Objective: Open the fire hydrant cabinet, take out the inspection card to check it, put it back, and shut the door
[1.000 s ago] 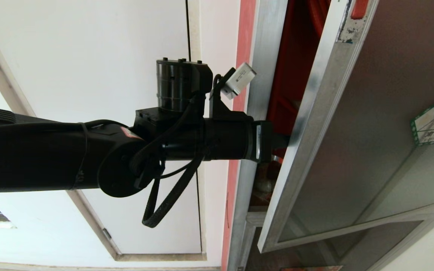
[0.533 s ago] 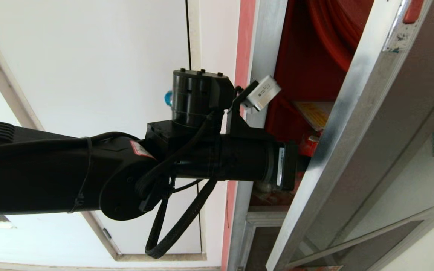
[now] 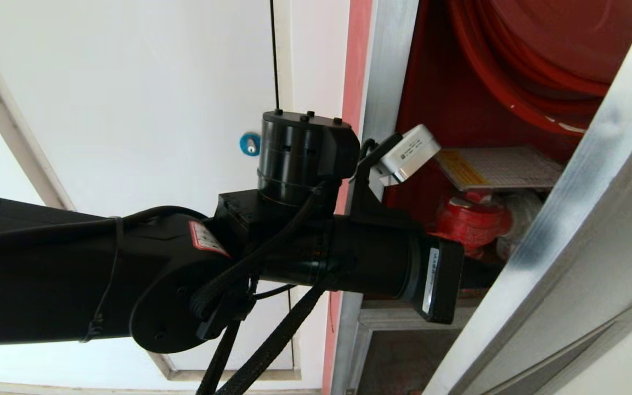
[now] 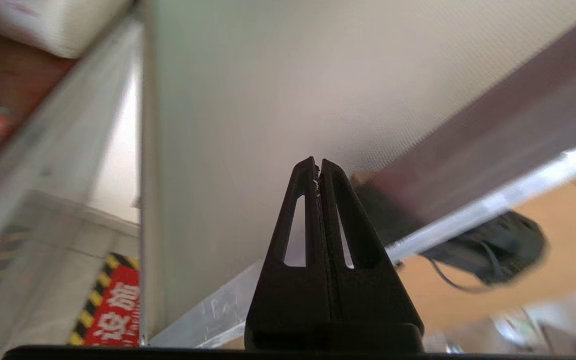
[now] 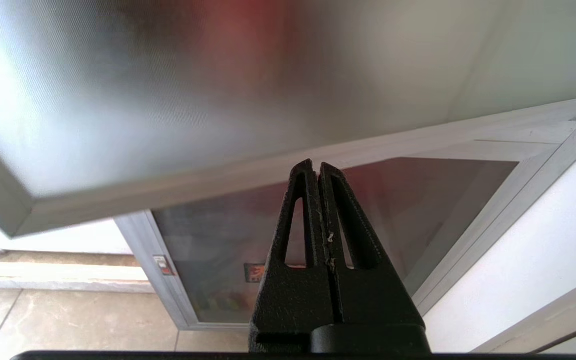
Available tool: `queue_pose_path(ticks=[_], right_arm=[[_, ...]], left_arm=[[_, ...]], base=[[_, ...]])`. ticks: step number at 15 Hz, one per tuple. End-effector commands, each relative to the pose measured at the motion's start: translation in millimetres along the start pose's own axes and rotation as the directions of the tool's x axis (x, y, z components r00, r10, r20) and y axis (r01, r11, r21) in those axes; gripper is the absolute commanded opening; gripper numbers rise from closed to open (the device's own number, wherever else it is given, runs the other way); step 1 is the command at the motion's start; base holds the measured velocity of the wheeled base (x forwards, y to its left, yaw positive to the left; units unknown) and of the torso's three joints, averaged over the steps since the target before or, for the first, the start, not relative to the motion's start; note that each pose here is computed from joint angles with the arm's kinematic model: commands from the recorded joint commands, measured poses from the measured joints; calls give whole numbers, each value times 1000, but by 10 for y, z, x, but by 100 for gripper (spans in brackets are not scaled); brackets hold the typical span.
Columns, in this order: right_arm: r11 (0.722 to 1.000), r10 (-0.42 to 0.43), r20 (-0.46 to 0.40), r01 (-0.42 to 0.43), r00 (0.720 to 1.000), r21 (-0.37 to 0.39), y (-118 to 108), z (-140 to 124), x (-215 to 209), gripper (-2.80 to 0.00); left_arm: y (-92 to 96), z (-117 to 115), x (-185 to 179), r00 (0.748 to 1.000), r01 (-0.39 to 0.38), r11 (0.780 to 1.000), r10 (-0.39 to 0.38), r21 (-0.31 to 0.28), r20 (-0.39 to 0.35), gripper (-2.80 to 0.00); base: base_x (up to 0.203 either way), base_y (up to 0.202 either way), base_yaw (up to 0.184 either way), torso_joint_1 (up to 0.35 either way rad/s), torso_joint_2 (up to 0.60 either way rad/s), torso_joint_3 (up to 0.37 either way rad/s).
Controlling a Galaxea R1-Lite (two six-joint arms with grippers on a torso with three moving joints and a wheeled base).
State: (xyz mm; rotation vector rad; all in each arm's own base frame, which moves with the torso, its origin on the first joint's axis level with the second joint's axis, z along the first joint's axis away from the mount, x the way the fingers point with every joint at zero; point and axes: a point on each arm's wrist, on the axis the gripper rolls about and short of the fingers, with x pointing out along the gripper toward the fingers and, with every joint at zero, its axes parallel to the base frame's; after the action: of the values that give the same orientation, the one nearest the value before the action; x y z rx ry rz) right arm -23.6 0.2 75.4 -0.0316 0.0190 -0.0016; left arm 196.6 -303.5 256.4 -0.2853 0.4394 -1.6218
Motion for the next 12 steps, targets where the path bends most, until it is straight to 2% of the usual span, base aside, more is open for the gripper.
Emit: queue_pose_path(ticks=[1, 12], right_arm=[[1000, 0, -3, 0, 1000, -1, 0, -1, 1, -280], [1000, 0, -1, 0, 1000, -1, 0, 1, 1, -280]], left_arm=[[-31, 3, 1, 1000, 24, 1000, -24, 2, -4, -280], [-318, -255, 297, 987, 128, 992, -129, -17, -91, -280]], base=[[0, 0, 0, 0, 0, 0], [0, 0, 0, 0, 0, 0]])
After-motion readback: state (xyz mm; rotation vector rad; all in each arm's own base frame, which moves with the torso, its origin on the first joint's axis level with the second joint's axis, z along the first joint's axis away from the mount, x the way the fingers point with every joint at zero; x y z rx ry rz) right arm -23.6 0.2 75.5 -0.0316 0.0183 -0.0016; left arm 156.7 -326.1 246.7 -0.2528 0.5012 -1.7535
